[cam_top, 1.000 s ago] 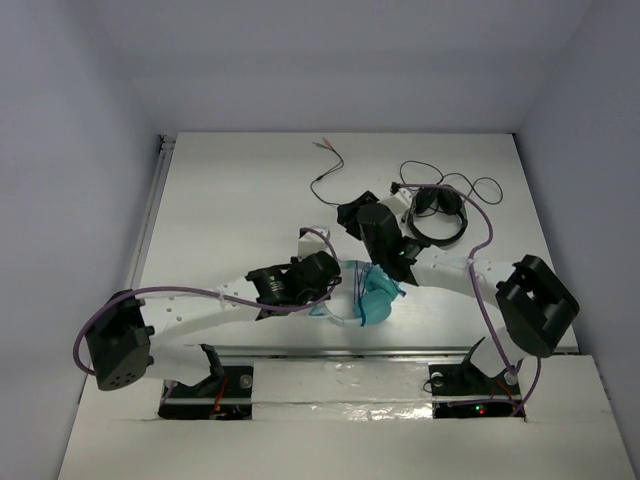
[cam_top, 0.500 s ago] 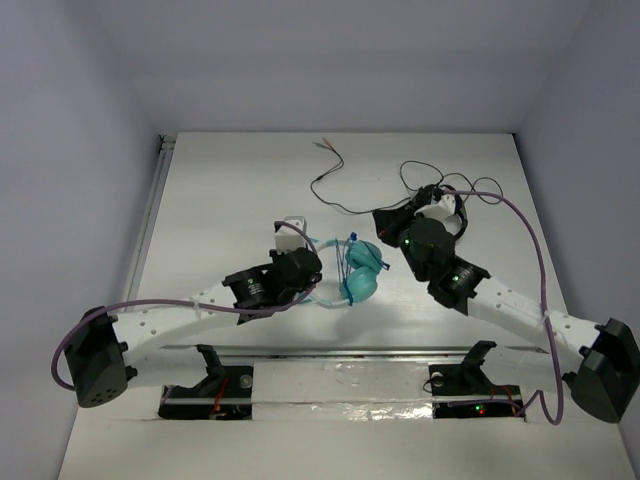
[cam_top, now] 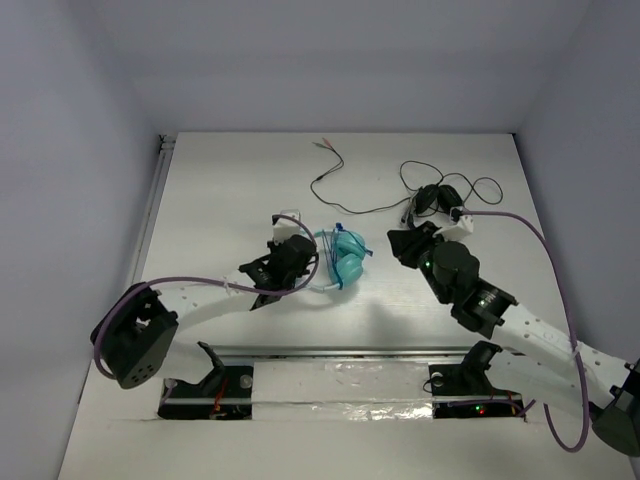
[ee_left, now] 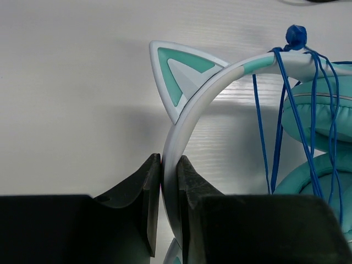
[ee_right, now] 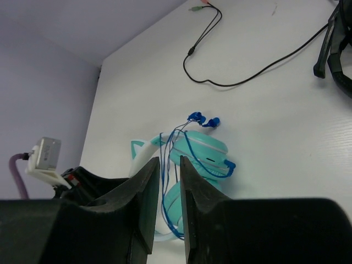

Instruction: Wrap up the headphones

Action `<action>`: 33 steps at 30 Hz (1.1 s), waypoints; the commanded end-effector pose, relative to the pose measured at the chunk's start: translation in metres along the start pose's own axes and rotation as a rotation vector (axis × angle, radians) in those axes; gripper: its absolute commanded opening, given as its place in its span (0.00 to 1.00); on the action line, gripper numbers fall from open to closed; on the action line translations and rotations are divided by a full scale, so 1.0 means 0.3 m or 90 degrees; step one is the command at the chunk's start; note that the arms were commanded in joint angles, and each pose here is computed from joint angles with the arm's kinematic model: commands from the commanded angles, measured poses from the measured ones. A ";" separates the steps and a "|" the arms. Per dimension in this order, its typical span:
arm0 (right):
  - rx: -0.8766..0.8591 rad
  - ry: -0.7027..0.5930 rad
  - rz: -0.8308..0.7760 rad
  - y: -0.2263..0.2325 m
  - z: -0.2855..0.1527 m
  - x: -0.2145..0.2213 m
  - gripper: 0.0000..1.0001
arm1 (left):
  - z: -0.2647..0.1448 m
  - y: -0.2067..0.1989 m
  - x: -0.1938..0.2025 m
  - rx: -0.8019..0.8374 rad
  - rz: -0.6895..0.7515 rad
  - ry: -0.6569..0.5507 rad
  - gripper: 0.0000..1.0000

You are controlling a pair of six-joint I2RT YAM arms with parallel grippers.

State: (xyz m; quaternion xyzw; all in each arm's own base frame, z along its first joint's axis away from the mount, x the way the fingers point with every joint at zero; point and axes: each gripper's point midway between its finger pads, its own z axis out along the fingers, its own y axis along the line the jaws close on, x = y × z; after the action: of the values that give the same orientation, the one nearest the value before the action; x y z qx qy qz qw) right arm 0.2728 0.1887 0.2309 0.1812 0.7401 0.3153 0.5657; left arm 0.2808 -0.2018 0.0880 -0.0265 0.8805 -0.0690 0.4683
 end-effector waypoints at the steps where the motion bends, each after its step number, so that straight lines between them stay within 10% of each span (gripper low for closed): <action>1: 0.006 -0.002 -0.016 -0.021 -0.017 -0.006 0.27 | 0.025 -0.076 -0.060 0.048 -0.031 -0.045 0.00; 17: -0.021 -0.034 -0.025 0.048 -0.090 -0.134 0.36 | -0.082 -0.032 -0.159 0.047 -0.056 -0.081 0.39; 21: -0.039 -0.069 -0.020 0.088 -0.157 -0.239 0.62 | -0.154 -0.025 -0.235 0.062 -0.078 -0.107 0.54; 22: -0.042 -0.075 -0.021 0.100 -0.175 -0.266 0.99 | -0.192 -0.031 -0.271 0.083 -0.092 -0.121 0.57; 27: -0.070 -0.076 -0.053 0.130 -0.235 -0.316 1.00 | -0.356 -0.030 -0.406 0.152 -0.129 -0.167 0.99; 33: -0.060 -0.047 -0.041 0.110 -0.260 -0.296 1.00 | -0.585 0.065 -0.572 0.188 -0.183 -0.257 0.99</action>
State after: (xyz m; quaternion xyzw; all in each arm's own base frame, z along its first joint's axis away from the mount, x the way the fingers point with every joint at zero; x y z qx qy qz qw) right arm 0.2260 0.1414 0.3334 0.1493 0.6913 0.3410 0.6192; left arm 0.2434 -0.1645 0.2943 -0.0912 0.7532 -0.2527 0.6004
